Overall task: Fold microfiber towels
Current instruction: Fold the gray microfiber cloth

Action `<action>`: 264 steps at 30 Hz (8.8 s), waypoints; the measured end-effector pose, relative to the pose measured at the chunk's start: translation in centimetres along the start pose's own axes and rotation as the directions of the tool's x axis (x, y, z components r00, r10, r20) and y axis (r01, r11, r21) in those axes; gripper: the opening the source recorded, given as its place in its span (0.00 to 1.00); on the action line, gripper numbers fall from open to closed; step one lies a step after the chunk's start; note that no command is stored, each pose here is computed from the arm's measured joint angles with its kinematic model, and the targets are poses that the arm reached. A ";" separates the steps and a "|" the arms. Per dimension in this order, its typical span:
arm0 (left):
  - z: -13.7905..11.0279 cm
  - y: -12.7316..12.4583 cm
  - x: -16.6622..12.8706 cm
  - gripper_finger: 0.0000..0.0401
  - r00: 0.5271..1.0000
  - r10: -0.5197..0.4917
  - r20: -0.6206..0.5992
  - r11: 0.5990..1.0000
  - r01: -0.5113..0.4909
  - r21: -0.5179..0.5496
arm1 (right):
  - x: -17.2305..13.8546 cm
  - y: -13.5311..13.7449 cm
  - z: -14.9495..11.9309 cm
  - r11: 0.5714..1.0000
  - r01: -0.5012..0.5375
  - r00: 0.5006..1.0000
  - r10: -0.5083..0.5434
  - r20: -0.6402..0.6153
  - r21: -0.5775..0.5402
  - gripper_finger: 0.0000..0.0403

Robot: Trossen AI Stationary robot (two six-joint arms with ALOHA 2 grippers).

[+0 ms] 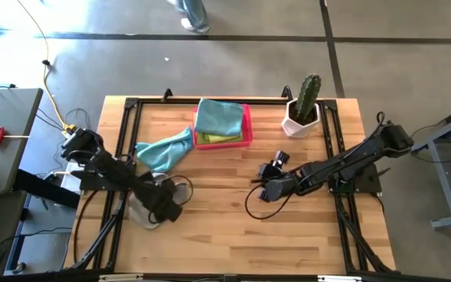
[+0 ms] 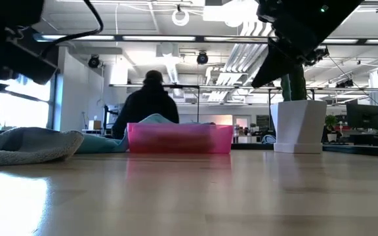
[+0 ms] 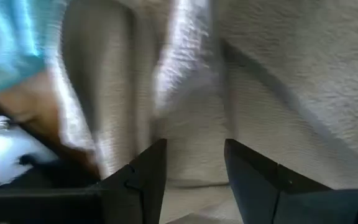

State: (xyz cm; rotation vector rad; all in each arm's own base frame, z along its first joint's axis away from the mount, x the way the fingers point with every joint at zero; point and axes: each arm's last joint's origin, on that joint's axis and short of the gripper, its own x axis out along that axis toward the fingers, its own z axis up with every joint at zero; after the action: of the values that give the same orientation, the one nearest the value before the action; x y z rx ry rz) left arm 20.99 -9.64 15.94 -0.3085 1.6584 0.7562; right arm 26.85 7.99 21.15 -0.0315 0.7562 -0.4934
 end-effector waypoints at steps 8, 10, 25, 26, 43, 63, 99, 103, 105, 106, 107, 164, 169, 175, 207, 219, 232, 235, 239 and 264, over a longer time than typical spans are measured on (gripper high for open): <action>-1.1 -3.3 1.5 0.37 0.952 -0.256 0.170 0.966 0.259 0.000 | 0.4 1.0 0.5 0.996 -0.066 0.997 0.064 0.052 0.051 0.39; -1.0 -4.1 1.2 0.37 0.918 -0.316 0.240 0.945 0.326 -0.001 | 0.5 1.2 0.4 0.996 -0.079 0.996 0.077 0.043 0.046 0.39; 0.5 -8.4 -4.3 0.37 0.477 -0.617 0.625 0.764 0.553 0.332 | 1.8 5.0 0.8 0.976 -0.217 0.957 0.219 0.193 -0.030 0.39; 0.3 -8.5 -4.5 0.37 0.470 -0.626 0.622 0.757 0.558 0.340 | 2.1 5.5 0.9 0.973 -0.230 0.945 0.232 0.230 -0.038 0.39; -6.7 -9.6 -3.6 0.37 0.538 -0.685 0.492 0.712 0.638 0.293 | 11.6 13.4 6.1 0.956 -0.274 0.868 0.292 0.401 -0.105 0.39; -10.3 -9.2 -2.7 0.37 0.592 -0.665 0.455 0.730 0.646 0.225 | 18.7 15.5 5.8 0.926 -0.351 0.903 0.374 0.211 -0.140 0.39; -8.3 -8.8 -3.0 0.37 0.492 -0.528 0.692 0.819 0.511 0.262 | 0.6 14.1 2.2 0.880 -0.084 0.973 -0.030 -0.231 -0.468 0.39; -6.9 -8.7 -2.9 0.37 0.495 -0.488 0.719 0.856 0.433 0.283 | -0.4 14.5 0.9 0.868 -0.008 0.980 -0.091 -0.175 -0.497 0.39; -6.3 -8.6 -2.9 0.37 0.498 -0.477 0.724 0.865 0.412 0.286 | 0.0 14.0 -0.3 0.871 0.040 0.975 -0.142 -0.173 -0.489 0.39; -5.9 -8.6 -2.9 0.37 0.502 -0.472 0.725 0.869 0.405 0.286 | 0.1 13.6 -1.0 0.878 0.058 0.970 -0.162 -0.181 -0.476 0.39; -5.7 -8.6 -2.9 0.37 0.506 -0.469 0.724 0.872 0.398 0.286 | 0.3 13.2 -1.6 0.887 0.071 0.967 -0.173 -0.187 -0.456 0.39; -0.3 -7.6 -3.3 0.37 0.502 -0.382 0.776 0.918 0.299 0.259 | 7.4 12.2 -2.3 0.953 -0.236 0.970 0.243 -0.015 0.191 0.39; -0.4 -7.7 -3.3 0.37 0.524 -0.424 0.739 0.900 0.339 0.276 | 8.3 10.7 -2.7 0.978 -0.207 0.970 0.200 -0.140 -0.037 0.39; -0.5 -7.8 -3.3 0.37 0.527 -0.431 0.733 0.886 0.402 0.231 | 9.3 8.0 -2.6 0.956 -0.140 0.962 0.069 -0.264 -0.258 0.39; 6.0 -7.1 -1.8 0.45 0.500 -0.265 0.824 0.959 0.227 0.171 | 10.3 4.7 -0.6 0.994 0.004 0.993 0.009 -0.121 0.108 0.39; 6.1 -6.9 -1.4 0.45 0.545 -0.294 0.785 0.953 0.227 0.199 | 12.7 3.1 -0.6 0.975 -0.056 0.971 0.103 -0.214 0.214 0.39; 6.1 -6.8 -1.3 0.44 0.556 -0.286 0.780 0.956 0.214 0.199 | 13.3 2.3 -0.4 0.973 -0.108 0.955 0.158 -0.250 0.202 0.17; 6.1 -6.8 -1.3 0.44 0.556 -0.286 0.780 0.956 0.214 0.199 | 13.1 2.2 -0.3 0.976 -0.127 0.951 0.171 -0.259 0.179 0.06; 6.1 -6.8 -1.3 0.44 0.556 -0.286 0.780 0.956 0.214 0.199 | 12.1 1.8 -0.1 0.975 -0.143 0.939 0.188 -0.287 0.170 0.02; 6.1 -6.8 -1.3 0.44 0.556 -0.287 0.780 0.955 0.229 0.188 | 10.7 1.8 -0.2 0.978 -0.156 0.924 0.194 -0.330 0.137 0.28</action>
State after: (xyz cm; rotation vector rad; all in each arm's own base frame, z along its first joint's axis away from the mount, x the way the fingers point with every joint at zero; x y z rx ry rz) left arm 29.96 -11.18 14.69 -0.1171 0.7281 0.4884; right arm 34.15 4.90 13.67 0.2274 1.0619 -0.3708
